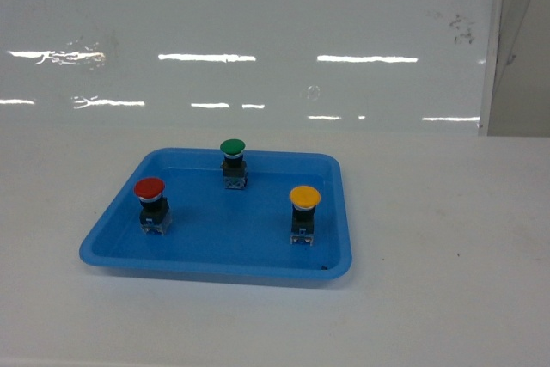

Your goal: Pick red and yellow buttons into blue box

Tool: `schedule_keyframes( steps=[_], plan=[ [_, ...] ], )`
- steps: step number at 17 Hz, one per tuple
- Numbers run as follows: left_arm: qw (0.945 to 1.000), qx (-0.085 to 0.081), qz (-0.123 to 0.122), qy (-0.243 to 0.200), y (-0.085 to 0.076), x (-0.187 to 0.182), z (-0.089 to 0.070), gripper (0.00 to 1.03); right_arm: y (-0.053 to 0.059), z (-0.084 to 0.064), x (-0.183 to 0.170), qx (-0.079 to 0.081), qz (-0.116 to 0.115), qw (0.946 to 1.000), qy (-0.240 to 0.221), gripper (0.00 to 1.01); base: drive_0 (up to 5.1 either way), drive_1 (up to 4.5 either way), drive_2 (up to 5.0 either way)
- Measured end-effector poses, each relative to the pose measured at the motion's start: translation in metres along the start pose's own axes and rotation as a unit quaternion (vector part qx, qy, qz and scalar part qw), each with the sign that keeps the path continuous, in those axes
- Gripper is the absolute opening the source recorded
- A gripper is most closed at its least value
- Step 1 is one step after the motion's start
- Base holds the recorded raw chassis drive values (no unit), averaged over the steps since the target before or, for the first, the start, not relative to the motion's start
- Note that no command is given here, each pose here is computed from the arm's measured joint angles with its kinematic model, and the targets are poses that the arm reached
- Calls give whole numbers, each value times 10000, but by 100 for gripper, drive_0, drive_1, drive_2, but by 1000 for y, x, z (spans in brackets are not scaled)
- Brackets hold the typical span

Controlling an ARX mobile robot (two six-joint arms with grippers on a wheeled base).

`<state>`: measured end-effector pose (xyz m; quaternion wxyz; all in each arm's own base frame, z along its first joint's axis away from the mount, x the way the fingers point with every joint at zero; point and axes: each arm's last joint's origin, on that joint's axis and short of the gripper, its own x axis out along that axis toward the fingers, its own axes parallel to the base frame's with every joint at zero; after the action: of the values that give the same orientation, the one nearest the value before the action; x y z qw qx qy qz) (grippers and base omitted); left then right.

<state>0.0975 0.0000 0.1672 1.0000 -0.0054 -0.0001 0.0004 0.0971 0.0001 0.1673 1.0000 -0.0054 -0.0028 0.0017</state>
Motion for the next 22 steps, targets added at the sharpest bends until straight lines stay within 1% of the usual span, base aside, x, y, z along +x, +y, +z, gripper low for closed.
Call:
schedule_keyframes(
  steps=[22],
  plan=[
    [10000, 0, 0, 0, 0, 0, 0, 98, 0, 0, 0, 0, 2, 10000, 0, 98, 0, 0, 0]
  ],
)
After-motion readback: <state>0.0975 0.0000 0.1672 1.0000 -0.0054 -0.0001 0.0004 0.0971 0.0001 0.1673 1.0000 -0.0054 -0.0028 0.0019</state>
